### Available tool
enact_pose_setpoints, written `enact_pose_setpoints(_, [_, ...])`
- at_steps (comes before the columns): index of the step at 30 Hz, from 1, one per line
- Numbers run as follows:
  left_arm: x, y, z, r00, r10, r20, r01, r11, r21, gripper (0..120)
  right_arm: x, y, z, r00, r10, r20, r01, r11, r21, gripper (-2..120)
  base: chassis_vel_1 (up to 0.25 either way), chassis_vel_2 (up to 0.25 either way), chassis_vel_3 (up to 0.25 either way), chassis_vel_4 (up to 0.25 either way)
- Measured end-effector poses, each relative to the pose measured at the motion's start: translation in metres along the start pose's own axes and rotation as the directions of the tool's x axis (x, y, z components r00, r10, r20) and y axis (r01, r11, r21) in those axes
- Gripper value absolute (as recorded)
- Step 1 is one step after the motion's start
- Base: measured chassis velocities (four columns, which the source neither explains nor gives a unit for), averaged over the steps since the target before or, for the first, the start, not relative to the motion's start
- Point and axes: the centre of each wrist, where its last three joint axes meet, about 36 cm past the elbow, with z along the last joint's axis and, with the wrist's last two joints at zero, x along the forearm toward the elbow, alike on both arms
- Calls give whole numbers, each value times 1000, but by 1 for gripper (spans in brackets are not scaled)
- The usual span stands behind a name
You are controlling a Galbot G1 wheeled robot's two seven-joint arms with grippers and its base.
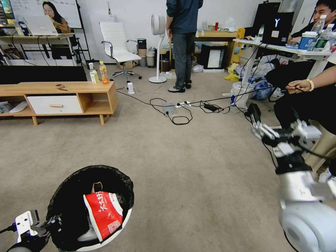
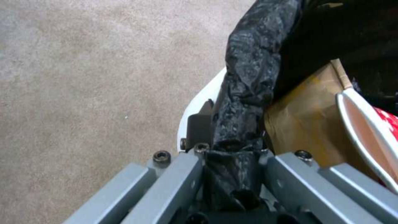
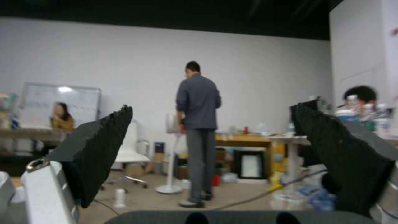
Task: Pick up the trash bin and place the garbage on the floor into it.
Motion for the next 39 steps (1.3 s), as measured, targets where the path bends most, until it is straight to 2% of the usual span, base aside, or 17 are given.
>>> enact_pose_setpoints(5, [1,0,1,1000,-4,5,4,1000,1,1,17,6,1,999,32,-13,-31,998,46,100,0,0,0,0])
enact_pose_setpoints(7, [1,-2,1,1000,-1,15,0,1000,4,1,35,13,8,996,84,-40,-81,994,71,100,0,0,0,0])
enact_pose_setpoints(12, [0,-4,4,1000,7,18,-7,1000,14,1,55,24,19,990,105,-96,-96,991,93,100,0,0,0,0])
enact_pose_setpoints(22, [-1,-5,6,1000,7,25,-7,1000,9,1,70,43,42,978,112,-176,-102,993,66,100,0,0,0,0])
enact_pose_setpoints(39, [-2,-3,8,1000,14,14,-14,1000,22,1,71,47,51,978,99,-185,-91,995,50,99,0,0,0,0])
